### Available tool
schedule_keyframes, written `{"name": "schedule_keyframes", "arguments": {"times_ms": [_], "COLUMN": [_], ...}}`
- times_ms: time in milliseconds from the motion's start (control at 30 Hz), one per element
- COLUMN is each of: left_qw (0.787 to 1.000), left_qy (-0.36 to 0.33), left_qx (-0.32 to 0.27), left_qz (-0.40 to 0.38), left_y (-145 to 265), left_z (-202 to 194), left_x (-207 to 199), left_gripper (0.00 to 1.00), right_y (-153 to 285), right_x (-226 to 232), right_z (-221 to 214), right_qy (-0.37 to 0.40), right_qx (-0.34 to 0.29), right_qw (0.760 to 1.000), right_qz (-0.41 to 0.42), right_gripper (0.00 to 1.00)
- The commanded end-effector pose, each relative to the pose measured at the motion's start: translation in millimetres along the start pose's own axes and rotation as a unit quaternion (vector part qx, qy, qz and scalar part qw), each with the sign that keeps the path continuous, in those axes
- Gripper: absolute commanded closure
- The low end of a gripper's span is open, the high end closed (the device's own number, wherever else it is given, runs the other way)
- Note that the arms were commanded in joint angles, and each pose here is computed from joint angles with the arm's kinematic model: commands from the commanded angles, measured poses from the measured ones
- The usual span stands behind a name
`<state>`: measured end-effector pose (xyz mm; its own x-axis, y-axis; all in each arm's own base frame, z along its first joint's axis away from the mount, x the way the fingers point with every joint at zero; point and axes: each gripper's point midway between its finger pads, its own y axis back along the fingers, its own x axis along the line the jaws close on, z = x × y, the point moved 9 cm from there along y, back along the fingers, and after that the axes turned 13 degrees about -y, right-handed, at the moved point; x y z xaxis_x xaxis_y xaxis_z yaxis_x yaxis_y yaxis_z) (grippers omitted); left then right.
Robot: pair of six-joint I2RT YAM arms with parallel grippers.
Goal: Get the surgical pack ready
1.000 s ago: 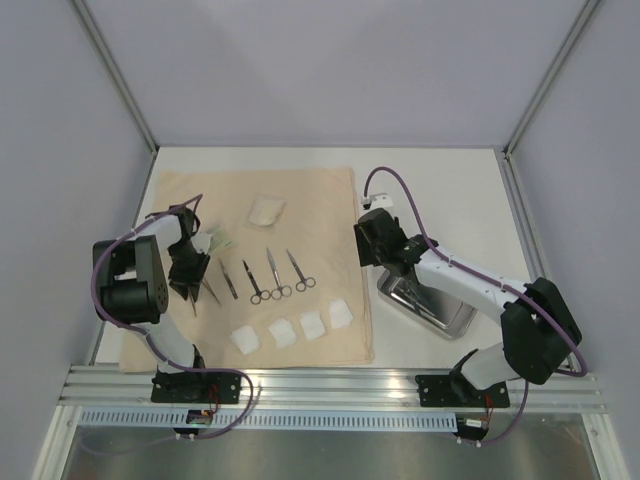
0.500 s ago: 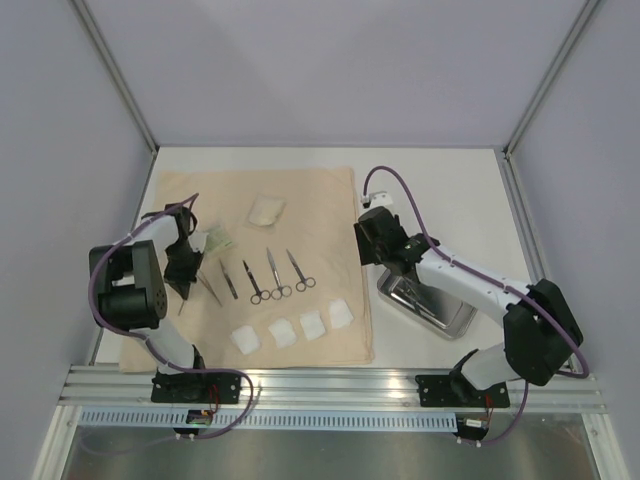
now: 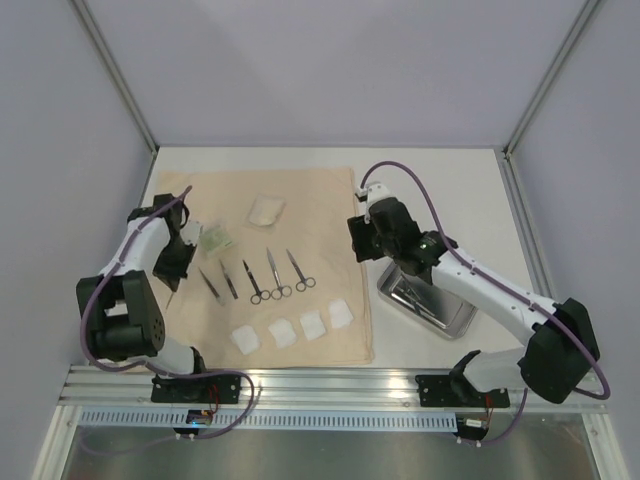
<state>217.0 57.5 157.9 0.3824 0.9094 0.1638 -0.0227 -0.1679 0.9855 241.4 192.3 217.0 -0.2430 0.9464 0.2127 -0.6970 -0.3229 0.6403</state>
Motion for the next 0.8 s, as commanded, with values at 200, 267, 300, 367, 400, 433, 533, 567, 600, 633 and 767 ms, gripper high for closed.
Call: {"name": "schedule_keyframes", "arguments": {"times_ms": [200, 267, 300, 367, 400, 433, 533, 567, 600, 633, 767], "left_qw": [0.925, 0.894, 0.883, 0.858, 0.851, 0.842, 0.802, 0.793, 0.787, 0.773, 0.754], "left_qy": [-0.029, -0.048, -0.056, -0.075, -0.082, -0.091, -0.137, -0.149, -0.156, -0.171, -0.19], "left_qx": [-0.367, -0.414, -0.432, -0.462, -0.473, -0.486, -0.53, -0.539, -0.544, -0.556, -0.565], "left_qz": [-0.094, -0.162, -0.175, -0.212, -0.215, -0.215, -0.239, -0.242, -0.246, -0.253, -0.277], "left_y": [160.9, 178.2, 186.2, 197.2, 201.0, 207.5, 225.2, 229.0, 230.5, 235.5, 237.0], "left_z": [39.7, 43.8, 44.4, 42.7, 42.2, 38.5, 27.1, 24.2, 21.1, 16.6, 8.9], "left_x": [-2.6, -14.7, -17.6, -27.5, -29.3, -32.9, -46.4, -49.9, -52.6, -57.0, -65.5], "left_gripper": [1.0, 1.0, 1.0, 1.0, 1.0, 1.0, 1.0, 1.0, 1.0, 1.0, 1.0], "right_y": [53.4, 64.2, 65.1, 71.8, 69.7, 70.0, 68.3, 70.8, 66.7, 73.8, 75.6], "right_x": [61.6, 80.1, 89.5, 107.1, 119.0, 125.9, 148.0, 153.8, 159.6, 166.9, 189.6], "right_z": [58.8, 78.8, 80.4, 91.5, 95.9, 100.8, 114.2, 118.8, 119.4, 126.7, 130.8], "right_qy": [0.029, 0.021, 0.029, 0.028, 0.033, 0.034, 0.034, 0.025, 0.028, 0.03, 0.046], "right_qx": [-0.119, -0.168, -0.163, -0.18, -0.171, -0.17, -0.162, -0.161, -0.149, -0.154, -0.137], "right_qw": [0.944, 0.91, 0.892, 0.863, 0.852, 0.846, 0.831, 0.822, 0.813, 0.801, 0.777], "right_qz": [0.305, 0.378, 0.421, 0.472, 0.494, 0.504, 0.531, 0.546, 0.562, 0.578, 0.613], "right_gripper": [0.3, 0.25, 0.23, 0.21, 0.21, 0.21, 0.21, 0.23, 0.24, 0.26, 0.3]}}
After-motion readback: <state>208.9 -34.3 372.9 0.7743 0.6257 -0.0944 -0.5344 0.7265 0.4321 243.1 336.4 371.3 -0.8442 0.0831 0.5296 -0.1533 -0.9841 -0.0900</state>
